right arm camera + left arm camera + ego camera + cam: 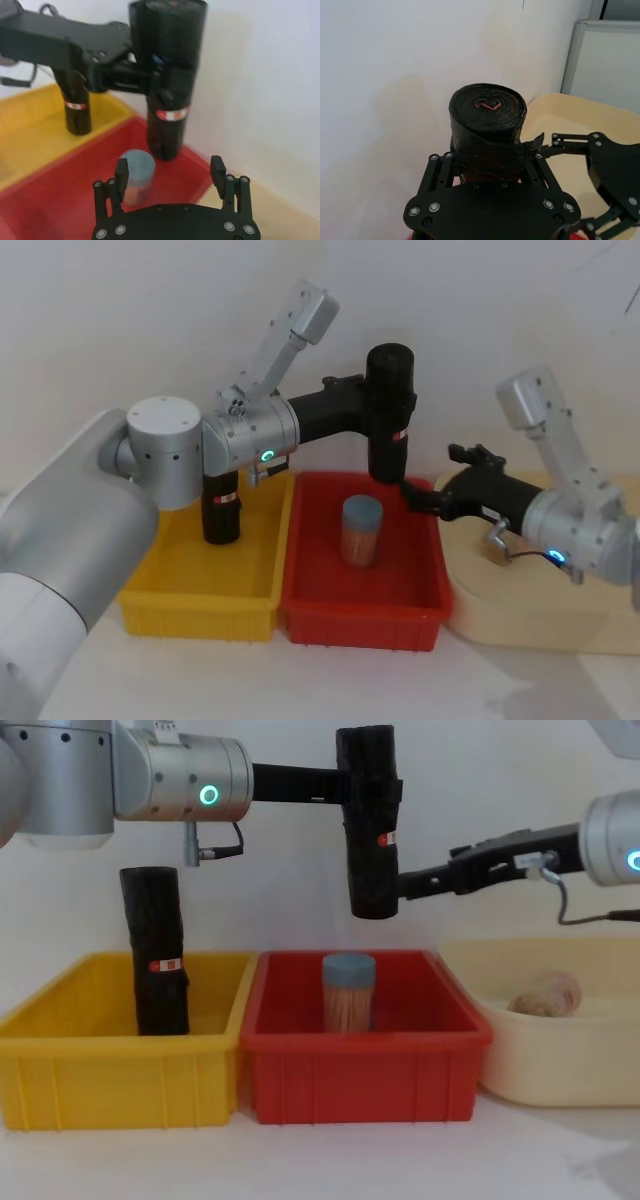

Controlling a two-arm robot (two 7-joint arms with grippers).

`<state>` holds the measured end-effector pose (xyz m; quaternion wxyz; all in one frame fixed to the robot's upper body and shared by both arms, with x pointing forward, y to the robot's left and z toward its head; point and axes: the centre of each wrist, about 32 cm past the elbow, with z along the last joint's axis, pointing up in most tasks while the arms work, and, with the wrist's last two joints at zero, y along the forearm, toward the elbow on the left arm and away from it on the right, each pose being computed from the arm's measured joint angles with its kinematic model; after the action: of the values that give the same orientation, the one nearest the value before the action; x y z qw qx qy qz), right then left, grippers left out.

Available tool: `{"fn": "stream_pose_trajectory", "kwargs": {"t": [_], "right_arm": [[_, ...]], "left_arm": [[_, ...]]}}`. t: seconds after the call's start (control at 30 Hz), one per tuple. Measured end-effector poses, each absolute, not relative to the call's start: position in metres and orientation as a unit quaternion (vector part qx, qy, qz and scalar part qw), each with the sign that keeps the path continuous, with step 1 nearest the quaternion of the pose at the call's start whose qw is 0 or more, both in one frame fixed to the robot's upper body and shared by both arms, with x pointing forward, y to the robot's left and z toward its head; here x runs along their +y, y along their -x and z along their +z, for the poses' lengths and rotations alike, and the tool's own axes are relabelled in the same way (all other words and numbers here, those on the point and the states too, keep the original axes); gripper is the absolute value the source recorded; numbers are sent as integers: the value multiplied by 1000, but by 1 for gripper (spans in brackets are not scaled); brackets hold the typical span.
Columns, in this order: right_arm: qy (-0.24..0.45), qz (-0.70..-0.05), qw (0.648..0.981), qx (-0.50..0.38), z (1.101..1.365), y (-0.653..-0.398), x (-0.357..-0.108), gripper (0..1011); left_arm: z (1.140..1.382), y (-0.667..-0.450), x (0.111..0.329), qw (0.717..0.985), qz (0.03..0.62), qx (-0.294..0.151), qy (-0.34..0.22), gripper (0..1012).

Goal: Pick up the garbage bag with the one hand and transfer it to the other hand.

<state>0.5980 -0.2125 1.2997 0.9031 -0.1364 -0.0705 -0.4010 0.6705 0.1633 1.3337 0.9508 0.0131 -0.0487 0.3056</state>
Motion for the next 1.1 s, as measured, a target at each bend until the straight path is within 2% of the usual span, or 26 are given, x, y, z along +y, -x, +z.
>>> {"fn": "stream_pose_trajectory", "kwargs": {"t": [0.57, 1.1], "right_arm": [[135, -378, 915, -40, 1300, -623, -180, 1004], [132, -411, 902, -23, 1294, -659, -158, 1004]], "left_arm": [[1334, -672, 162, 952, 303, -49, -14, 521], [1334, -672, 161, 952, 302, -49, -14, 519]]}}
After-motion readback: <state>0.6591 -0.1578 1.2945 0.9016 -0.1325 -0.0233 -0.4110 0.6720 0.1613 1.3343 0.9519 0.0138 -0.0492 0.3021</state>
